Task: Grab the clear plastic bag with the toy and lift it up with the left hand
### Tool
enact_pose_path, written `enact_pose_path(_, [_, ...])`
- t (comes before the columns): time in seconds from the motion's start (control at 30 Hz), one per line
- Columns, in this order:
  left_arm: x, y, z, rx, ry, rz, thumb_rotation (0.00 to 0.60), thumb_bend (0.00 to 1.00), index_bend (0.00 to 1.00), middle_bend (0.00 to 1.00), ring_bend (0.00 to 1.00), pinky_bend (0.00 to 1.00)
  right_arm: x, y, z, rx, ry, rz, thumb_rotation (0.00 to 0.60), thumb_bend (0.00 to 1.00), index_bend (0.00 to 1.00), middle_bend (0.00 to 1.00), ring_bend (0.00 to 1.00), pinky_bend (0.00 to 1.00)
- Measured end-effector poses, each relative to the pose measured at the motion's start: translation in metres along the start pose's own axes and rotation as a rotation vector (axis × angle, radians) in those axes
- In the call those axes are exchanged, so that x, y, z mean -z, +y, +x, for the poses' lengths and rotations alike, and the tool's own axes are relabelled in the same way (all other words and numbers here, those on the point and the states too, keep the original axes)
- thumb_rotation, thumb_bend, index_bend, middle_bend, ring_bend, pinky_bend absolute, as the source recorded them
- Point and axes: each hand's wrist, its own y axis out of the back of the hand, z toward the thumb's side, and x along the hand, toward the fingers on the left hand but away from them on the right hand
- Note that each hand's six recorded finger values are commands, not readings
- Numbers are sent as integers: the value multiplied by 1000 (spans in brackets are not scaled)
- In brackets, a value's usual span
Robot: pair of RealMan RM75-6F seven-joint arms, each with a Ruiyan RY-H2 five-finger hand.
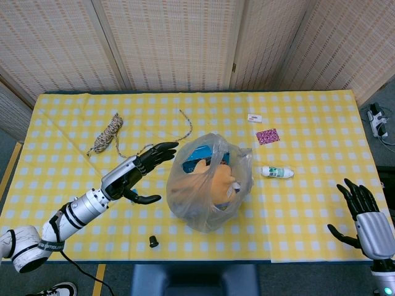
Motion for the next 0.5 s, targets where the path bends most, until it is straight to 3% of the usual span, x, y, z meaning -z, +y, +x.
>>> enact_pose_path(0.5, [-7, -13, 21, 39, -26, -39, 600, 274, 0, 0, 0, 12, 3, 3, 3, -1, -3, -8, 600, 254, 0, 0, 19, 0])
